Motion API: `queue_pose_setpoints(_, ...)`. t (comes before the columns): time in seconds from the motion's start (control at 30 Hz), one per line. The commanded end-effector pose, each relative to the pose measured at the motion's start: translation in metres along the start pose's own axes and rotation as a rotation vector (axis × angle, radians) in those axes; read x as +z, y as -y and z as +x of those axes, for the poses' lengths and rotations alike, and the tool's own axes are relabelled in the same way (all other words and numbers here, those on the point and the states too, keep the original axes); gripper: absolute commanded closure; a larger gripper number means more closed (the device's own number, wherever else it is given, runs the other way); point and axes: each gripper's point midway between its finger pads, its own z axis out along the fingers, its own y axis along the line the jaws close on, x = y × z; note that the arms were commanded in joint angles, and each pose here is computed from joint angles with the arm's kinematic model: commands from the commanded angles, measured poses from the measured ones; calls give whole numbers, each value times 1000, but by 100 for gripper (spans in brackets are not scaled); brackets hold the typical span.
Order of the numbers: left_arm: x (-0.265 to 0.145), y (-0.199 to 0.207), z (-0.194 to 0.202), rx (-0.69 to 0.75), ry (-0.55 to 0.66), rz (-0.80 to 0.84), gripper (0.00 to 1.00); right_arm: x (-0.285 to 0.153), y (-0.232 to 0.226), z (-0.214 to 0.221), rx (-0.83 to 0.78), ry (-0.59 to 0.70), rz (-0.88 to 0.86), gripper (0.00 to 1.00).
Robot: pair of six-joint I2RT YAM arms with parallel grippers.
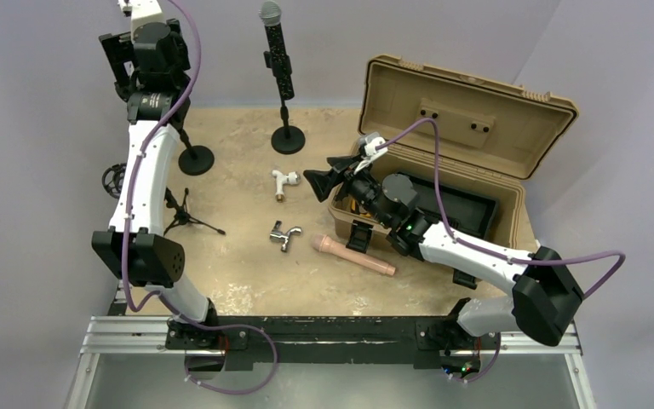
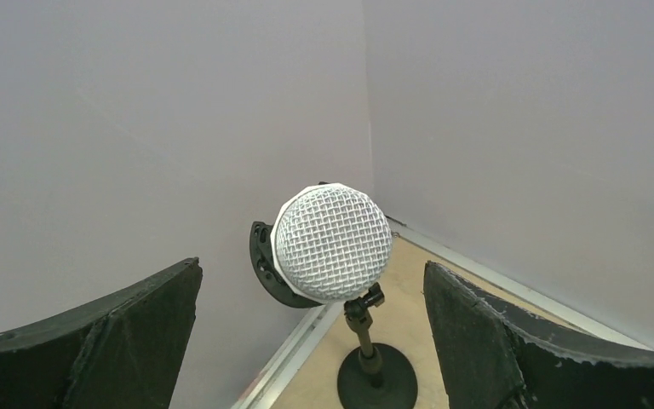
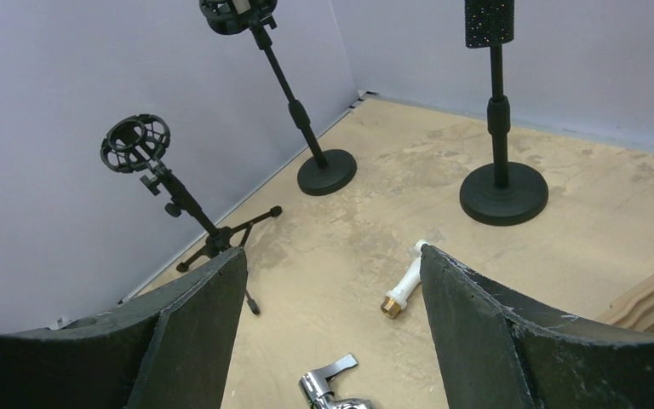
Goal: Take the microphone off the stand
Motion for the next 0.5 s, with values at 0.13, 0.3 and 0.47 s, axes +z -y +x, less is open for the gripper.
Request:
queue_pose_setpoints(0.13, 16, -22, -43, -25, 121, -96, 3, 4, 1, -14, 12, 56, -1, 27)
queue_pose_setpoints(0.3, 29, -14, -28, -16, 84, -99, 9, 5, 6, -12, 12, 53, 8, 27)
queue_pose_setpoints(0.47, 37, -7, -12, -3, 56, -101, 12, 7, 12, -10, 11, 48, 18, 27)
